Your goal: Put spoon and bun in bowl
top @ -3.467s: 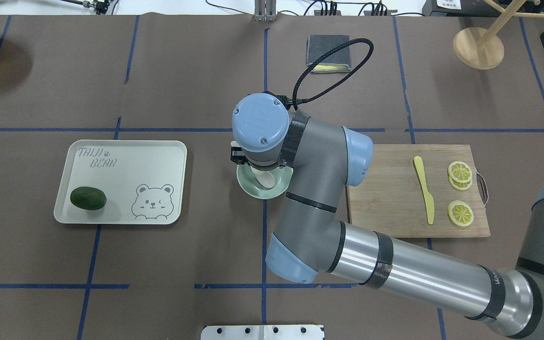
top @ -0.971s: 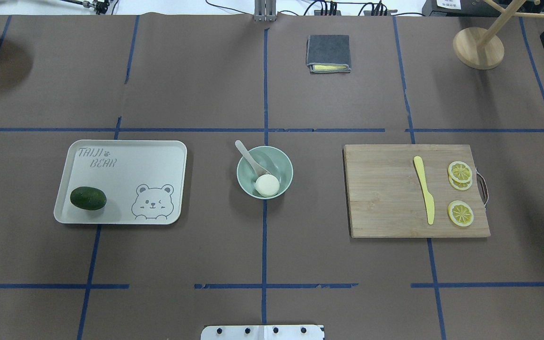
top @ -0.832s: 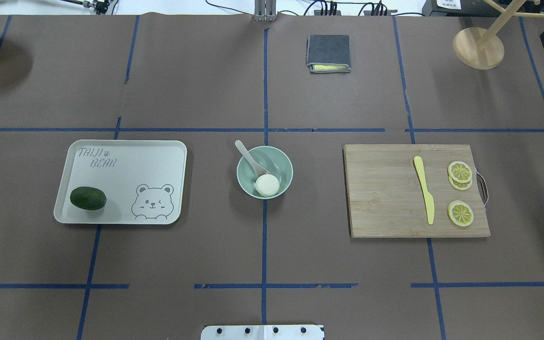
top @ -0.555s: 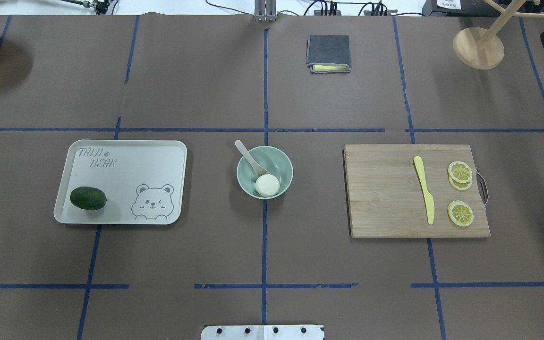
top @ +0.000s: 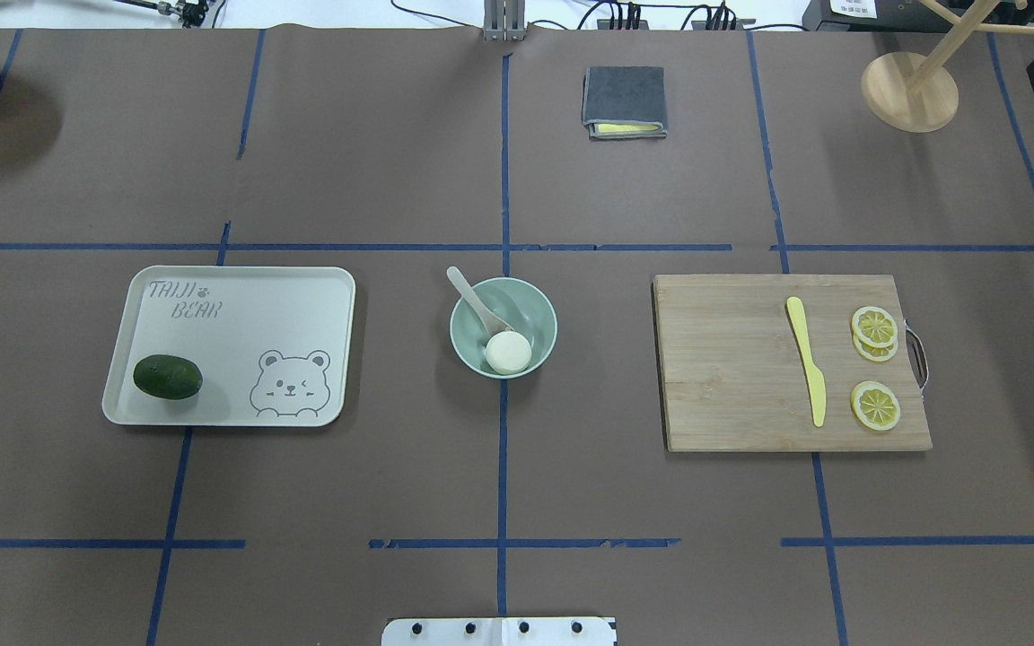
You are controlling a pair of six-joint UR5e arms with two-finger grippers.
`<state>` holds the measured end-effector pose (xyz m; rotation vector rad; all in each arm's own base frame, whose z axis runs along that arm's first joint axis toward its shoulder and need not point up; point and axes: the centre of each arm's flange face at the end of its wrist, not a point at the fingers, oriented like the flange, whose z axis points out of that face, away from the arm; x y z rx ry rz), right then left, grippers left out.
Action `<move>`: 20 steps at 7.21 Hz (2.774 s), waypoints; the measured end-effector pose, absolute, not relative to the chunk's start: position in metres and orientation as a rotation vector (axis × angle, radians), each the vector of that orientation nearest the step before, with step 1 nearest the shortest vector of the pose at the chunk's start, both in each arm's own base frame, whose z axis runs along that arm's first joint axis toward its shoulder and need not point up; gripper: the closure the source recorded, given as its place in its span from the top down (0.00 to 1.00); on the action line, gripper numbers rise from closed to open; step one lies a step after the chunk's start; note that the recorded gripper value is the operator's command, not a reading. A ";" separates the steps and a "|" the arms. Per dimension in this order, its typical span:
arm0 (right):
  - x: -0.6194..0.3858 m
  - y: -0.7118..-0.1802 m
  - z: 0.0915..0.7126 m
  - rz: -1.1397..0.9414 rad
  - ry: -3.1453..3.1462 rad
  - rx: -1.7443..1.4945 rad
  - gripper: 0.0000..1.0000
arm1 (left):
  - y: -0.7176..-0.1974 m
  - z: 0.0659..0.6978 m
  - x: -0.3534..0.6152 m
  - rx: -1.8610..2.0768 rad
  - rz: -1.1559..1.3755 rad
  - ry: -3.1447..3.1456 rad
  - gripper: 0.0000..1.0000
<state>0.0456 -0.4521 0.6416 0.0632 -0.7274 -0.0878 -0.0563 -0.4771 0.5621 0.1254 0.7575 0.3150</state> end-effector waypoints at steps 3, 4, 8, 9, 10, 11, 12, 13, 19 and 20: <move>0.048 -0.448 0.646 -0.087 -0.725 0.063 1.00 | -0.476 0.560 -0.056 0.129 0.316 0.758 1.00; 0.049 -0.449 0.645 -0.089 -0.720 0.069 1.00 | -0.476 0.560 -0.056 0.130 0.316 0.759 1.00; 0.048 -0.451 0.636 -0.092 -0.726 0.085 1.00 | -0.476 0.560 -0.056 0.129 0.316 0.760 1.00; 0.048 -0.453 0.631 -0.095 -0.729 0.093 1.00 | -0.476 0.560 -0.056 0.129 0.316 0.760 1.00; 0.048 -0.454 0.628 -0.096 -0.730 0.098 1.00 | -0.476 0.560 -0.056 0.129 0.316 0.760 1.00; 0.048 -0.456 0.627 -0.097 -0.730 0.101 1.00 | -0.476 0.560 -0.056 0.128 0.315 0.760 1.00; 0.048 -0.456 0.626 -0.097 -0.730 0.103 1.00 | -0.476 0.560 -0.056 0.128 0.315 0.760 1.00; 0.048 -0.457 0.626 -0.098 -0.730 0.103 1.00 | -0.476 0.560 -0.056 0.128 0.315 0.760 1.00; 0.047 -0.457 0.625 -0.097 -0.731 0.099 1.00 | -0.476 0.561 -0.057 0.128 0.313 0.760 1.00; 0.047 -0.457 0.625 -0.097 -0.731 0.099 1.00 | -0.476 0.561 -0.057 0.128 0.313 0.759 1.00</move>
